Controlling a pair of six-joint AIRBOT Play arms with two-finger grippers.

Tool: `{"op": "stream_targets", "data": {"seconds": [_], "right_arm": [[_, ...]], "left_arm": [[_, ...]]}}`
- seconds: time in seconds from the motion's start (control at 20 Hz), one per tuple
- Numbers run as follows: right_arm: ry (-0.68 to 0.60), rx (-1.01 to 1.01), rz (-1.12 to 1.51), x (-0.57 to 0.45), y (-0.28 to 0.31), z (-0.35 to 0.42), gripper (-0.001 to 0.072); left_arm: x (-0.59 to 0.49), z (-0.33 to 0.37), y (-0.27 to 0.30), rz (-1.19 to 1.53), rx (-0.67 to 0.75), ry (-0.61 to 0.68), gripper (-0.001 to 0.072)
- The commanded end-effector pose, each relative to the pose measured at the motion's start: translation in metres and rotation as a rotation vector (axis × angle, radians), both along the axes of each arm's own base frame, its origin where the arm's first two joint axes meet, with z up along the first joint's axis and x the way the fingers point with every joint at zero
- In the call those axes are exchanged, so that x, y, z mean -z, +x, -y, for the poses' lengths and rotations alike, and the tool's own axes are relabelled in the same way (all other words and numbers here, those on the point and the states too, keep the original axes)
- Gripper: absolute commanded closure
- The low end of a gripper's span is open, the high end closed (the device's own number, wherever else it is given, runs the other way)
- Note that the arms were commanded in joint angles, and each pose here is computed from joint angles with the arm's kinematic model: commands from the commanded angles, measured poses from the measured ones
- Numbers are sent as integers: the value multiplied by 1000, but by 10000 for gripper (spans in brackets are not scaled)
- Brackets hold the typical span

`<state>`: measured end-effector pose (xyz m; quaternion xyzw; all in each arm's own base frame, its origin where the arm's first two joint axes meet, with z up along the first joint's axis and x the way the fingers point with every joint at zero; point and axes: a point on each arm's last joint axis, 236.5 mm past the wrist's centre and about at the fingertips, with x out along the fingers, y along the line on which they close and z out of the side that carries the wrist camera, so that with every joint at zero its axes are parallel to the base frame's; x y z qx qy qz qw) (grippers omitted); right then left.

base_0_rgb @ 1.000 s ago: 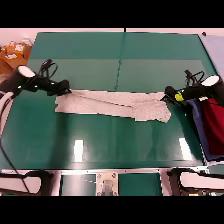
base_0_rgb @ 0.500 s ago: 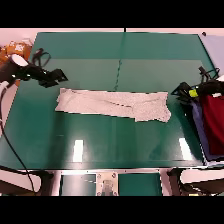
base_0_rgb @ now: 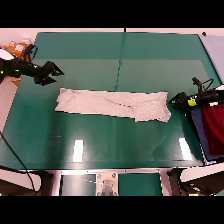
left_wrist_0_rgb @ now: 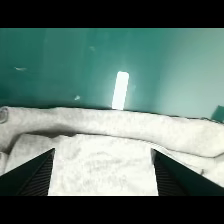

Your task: Fold the shirts.

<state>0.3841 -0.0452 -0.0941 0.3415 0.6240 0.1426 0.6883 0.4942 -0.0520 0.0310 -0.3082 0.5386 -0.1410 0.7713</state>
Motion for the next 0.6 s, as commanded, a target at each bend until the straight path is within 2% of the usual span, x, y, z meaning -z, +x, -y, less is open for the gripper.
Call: {"op": "stream_targets", "data": {"seconds": [0.0, 0.05, 0.1, 0.15, 0.2, 0.25, 0.3, 0.35, 0.55], "right_arm": [[110, -55, 4, 19, 4, -31, 163], [131, -86, 16, 18, 3, -40, 162], [148, -111, 33, 13, 5, -48, 163], [160, -127, 48, 9, 7, -53, 163], [158, -136, 59, 7, 10, -56, 179], [157, -139, 67, 4, 13, -57, 355], [158, -145, 76, 1, 16, -58, 570], [165, -155, 83, -2, 17, -61, 582], [197, -186, 118, -22, 26, -69, 587]], "left_arm": [[-5, 19, -7, -3, 56, -38, 42], [-6, 28, -8, 6, 84, -39, 43], [-7, 40, -9, 17, 118, -39, 127], [-8, 53, -11, 28, 152, -34, 283], [-8, 67, -10, 54, 189, -27, 400], [-8, 83, -10, 75, 217, -20, 509], [-9, 99, -9, 95, 236, -15, 631], [-11, 117, -8, 125, 265, -8, 661], [-14, 184, -17, 221, 384, 15, 661]]}}
